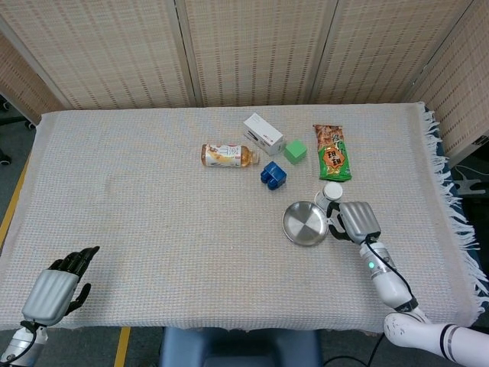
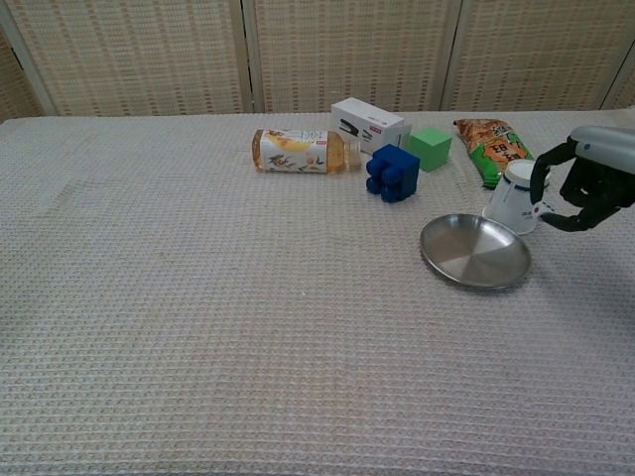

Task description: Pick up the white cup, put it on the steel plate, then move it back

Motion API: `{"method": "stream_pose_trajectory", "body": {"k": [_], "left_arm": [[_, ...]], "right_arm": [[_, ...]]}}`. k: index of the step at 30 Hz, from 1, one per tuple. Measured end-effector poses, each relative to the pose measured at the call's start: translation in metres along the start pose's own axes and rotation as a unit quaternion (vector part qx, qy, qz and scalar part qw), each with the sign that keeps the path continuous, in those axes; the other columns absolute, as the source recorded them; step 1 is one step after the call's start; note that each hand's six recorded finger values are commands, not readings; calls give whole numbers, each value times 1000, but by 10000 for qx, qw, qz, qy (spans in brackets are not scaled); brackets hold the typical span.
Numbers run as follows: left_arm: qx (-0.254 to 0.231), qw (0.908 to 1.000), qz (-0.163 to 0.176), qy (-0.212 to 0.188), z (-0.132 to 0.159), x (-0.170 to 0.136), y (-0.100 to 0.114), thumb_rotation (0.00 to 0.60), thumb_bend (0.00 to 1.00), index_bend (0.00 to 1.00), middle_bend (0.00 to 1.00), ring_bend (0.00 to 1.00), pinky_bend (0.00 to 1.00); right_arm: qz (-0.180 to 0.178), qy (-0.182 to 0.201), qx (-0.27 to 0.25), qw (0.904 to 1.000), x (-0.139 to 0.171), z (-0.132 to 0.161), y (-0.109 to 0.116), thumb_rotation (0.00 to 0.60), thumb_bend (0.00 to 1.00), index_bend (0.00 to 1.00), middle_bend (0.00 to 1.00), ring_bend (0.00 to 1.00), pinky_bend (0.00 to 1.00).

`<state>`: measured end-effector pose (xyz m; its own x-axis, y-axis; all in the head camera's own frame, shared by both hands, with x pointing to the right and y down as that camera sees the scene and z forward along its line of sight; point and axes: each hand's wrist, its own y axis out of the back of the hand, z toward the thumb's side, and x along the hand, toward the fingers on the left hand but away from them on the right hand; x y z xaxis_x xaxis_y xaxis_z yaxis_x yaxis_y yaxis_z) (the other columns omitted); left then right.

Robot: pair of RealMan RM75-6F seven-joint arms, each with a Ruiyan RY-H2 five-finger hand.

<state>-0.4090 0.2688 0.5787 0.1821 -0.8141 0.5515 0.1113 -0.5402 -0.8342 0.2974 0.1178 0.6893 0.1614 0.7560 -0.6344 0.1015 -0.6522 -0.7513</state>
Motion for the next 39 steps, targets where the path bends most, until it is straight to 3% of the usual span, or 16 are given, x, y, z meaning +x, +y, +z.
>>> {"method": "stream_pose_trajectory", "body": {"k": [4,9,14,18,21,23,25,29,32,39], "left_arm": [[-14,10000,4,16,-1,0,0,600,452,71,136,194,373],[-37,10000,9,22,-2,0,1,600,452,71,137,194,374],[-30,10000,-2,17,-2,0,0,600,451,71,136,197,374],[-25,10000,-1,12,-1,0,0,600,451,71,136,198,374],[-21,10000,-10,10,-1,0,0,600,452,71,136,199,374],[-17,10000,-21,7,-1,0,0,600,452,71,137,199,374],[-14,10000,-22,3,0,0,0,600,451,71,137,199,374],[-17,10000,-13,-1,0,0,0,600,452,71,137,199,374],[-25,10000,-6,2,-1,-1,1,600,451,71,136,199,375],[-13,10000,-24,2,-1,0,0,600,451,71,137,199,374]], "right_arm": [[-9,52,26,10000,-10,0,-11,600,269,566,919,996,909],[133,158,5,9998,-17,4,-23,600,247,437,919,996,909],[188,229,26,9996,-14,5,-21,600,159,278,920,992,909],[158,276,67,9995,-11,5,-17,600,123,239,917,964,898],[67,317,121,9994,-9,6,-13,600,113,250,794,802,824],[-56,391,180,9991,-7,8,-9,600,113,279,633,574,766],[-292,460,256,9982,-5,9,-2,600,113,299,557,434,732],[-874,498,393,9941,-7,8,10,600,114,316,416,236,477],[-1159,444,524,9909,-15,1,12,600,114,316,357,166,345],[-1334,277,476,9895,-40,-10,9,600,114,316,347,154,329]]}}
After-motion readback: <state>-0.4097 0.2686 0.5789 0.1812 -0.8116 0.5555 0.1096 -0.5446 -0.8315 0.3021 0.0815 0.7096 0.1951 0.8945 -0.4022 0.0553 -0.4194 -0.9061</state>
